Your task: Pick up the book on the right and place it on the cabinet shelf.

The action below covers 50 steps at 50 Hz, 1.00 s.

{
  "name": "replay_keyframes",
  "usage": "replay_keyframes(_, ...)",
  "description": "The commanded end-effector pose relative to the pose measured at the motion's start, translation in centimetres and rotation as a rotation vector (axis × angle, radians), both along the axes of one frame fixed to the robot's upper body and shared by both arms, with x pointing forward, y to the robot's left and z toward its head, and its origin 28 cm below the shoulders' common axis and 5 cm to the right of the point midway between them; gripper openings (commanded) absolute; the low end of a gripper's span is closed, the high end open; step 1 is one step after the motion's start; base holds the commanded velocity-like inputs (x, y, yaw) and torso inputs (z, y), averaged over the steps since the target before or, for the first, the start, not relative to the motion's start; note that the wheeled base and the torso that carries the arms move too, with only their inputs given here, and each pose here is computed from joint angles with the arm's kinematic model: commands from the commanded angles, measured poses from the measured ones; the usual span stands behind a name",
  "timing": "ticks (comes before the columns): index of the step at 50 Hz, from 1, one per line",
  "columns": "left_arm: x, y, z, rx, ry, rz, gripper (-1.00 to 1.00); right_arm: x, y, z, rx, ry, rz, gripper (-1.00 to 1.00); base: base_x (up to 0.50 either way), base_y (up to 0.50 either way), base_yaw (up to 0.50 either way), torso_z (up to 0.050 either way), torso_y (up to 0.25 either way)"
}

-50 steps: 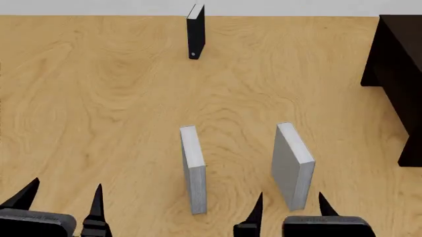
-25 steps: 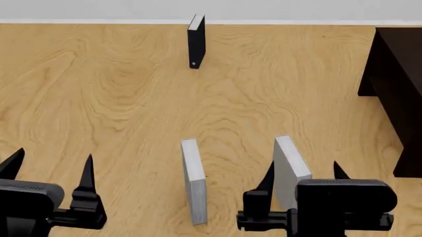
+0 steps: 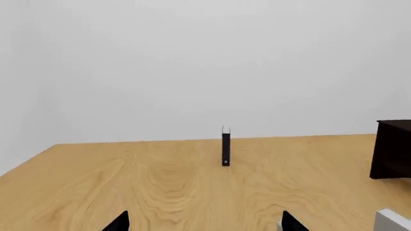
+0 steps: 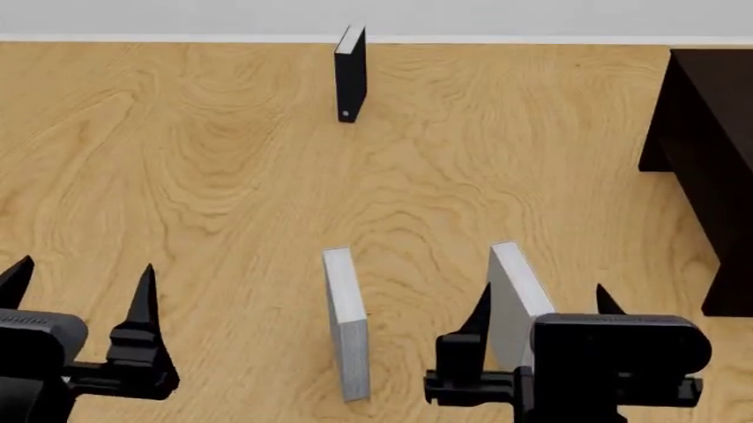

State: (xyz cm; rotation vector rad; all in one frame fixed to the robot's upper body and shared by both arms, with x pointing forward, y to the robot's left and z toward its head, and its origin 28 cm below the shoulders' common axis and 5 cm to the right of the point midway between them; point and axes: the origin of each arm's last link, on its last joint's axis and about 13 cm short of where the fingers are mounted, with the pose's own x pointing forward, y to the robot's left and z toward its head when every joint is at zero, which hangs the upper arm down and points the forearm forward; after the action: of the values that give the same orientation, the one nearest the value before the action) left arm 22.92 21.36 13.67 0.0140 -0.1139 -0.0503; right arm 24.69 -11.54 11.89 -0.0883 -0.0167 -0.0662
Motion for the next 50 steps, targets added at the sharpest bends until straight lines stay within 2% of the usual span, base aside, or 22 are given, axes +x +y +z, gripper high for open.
replay_keyframes(1,0.0,2.7,0.6,-0.143,0.010,0.034,1.00,-0.3,0.0,-0.3,0.003,-0.011,0.004,1.00,0.00,0.00,0.00,0.000,0.000)
replay_keyframes(3,0.3,3.8,0.8,-0.154,-0.017,0.088,1.00,-0.3,0.0,-0.5,0.005,-0.011,0.007,1.00,0.00,0.00,0.00,0.000,0.000)
replay_keyframes(8,0.6,6.2,1.1,-0.257,-0.054,0.179,1.00,-0.4,-0.1,-0.6,0.002,-0.014,0.004,1.00,0.00,0.00,0.00,0.000,0.000)
replay_keyframes(11,0.5,7.1,1.4,-0.288,-0.094,0.235,1.00,-0.4,-0.2,-0.5,0.001,-0.017,0.000,1.00,0.00,0.00,0.00,0.000,0.000)
replay_keyframes(14,0.3,8.2,1.7,-0.379,-0.139,0.308,1.00,-0.5,-0.3,-0.5,0.008,-0.018,-0.004,1.00,0.00,0.00,0.00,0.000,0.000)
replay_keyframes(15,0.3,8.3,1.7,-0.390,-0.142,0.313,1.00,-0.5,-0.4,-0.5,0.007,-0.018,-0.005,1.00,0.00,0.00,0.00,0.000,0.000)
replay_keyframes(17,0.0,9.1,2.5,-0.486,-0.189,0.351,1.00,-0.6,-0.5,-0.5,0.008,-0.019,-0.008,1.00,0.00,0.00,0.00,0.000,0.000)
replay_keyframes(18,-0.1,9.2,2.2,-0.494,-0.195,0.374,1.00,-0.6,-0.5,-0.4,0.008,-0.020,-0.010,1.00,0.00,0.00,0.00,0.000,0.000)
replay_keyframes(20,-0.3,9.8,2.5,-0.586,-0.221,0.405,1.00,-0.6,-0.6,-0.3,0.008,-0.023,-0.016,1.00,0.00,0.00,0.00,0.000,0.000)
replay_keyframes(23,-0.9,10.3,2.4,-0.615,-0.293,0.504,1.00,-0.5,-0.8,-0.3,0.018,-0.022,-0.027,1.00,0.00,0.00,0.00,0.000,0.000)
replay_keyframes(27,-1.9,11.1,3.3,-0.712,-0.364,0.593,1.00,-0.5,-0.8,-0.4,0.022,-0.020,-0.025,1.00,0.00,0.00,0.00,0.000,0.000)
replay_keyframes(31,-3.1,11.8,3.6,-0.765,-0.437,0.729,1.00,-0.5,-0.9,-0.4,0.024,-0.016,-0.027,1.00,0.00,0.00,0.00,0.000,0.000)
replay_keyframes(37,-3.7,12.1,3.7,-0.742,-0.469,0.845,1.00,-0.6,-0.9,-0.2,0.025,-0.013,-0.027,1.00,0.00,0.00,0.00,0.000,0.000)
replay_keyframes(43,-3.6,12.1,3.6,-0.728,-0.455,0.852,1.00,-0.8,-0.9,0.2,0.021,-0.017,-0.029,1.00,0.00,0.00,0.00,0.000,0.000)
replay_keyframes(47,-3.7,11.9,3.7,-0.736,-0.458,0.786,1.00,-0.9,-1.0,0.4,0.020,-0.021,-0.033,1.00,0.00,0.00,0.00,0.000,0.000)
replay_keyframes(50,-3.6,11.9,3.8,-0.720,-0.451,0.803,1.00,-1.1,-1.0,0.6,0.020,-0.030,-0.036,1.00,0.00,0.00,0.00,0.000,0.000)
